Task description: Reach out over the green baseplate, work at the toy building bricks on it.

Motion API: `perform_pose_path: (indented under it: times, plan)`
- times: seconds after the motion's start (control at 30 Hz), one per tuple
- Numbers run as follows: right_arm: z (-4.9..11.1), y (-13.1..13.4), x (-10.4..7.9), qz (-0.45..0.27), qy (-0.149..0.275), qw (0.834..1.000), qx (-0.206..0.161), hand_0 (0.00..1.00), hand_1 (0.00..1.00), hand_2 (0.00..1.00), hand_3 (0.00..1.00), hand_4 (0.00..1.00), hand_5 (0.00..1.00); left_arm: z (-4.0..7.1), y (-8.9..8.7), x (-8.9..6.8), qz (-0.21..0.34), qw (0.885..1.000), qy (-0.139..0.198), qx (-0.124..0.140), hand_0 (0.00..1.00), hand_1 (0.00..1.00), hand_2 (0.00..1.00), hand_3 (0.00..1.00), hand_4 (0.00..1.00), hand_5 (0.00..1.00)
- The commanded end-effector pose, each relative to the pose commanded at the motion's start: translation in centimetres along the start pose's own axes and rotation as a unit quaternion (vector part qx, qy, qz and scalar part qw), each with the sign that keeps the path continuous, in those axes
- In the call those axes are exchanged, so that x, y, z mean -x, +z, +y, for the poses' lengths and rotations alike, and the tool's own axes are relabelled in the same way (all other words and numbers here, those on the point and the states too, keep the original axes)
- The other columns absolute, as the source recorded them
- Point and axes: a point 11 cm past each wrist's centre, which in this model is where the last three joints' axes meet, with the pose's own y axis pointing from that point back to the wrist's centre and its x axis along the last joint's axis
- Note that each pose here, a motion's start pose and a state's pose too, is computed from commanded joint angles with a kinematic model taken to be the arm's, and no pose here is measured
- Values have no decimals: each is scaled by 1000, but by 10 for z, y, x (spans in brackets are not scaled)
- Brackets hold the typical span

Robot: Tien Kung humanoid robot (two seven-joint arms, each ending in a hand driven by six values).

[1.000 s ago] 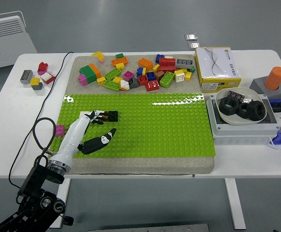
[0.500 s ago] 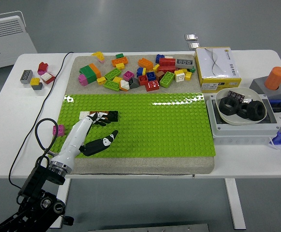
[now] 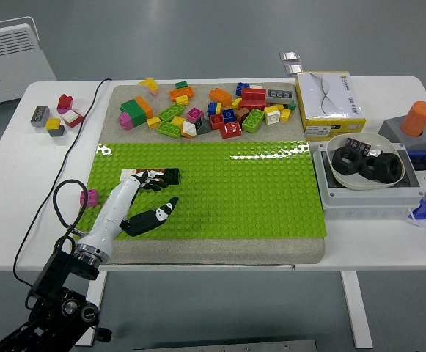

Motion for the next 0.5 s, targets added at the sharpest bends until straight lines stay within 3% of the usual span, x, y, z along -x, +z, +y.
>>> perform_pose_path:
  times: [0.5]
  plan:
    - [0,1,4,-2,-2,1000,1,519,655,771,786,865,955,-2,1,-2,-1,1000,0,6,690,618,610,655,679,308]
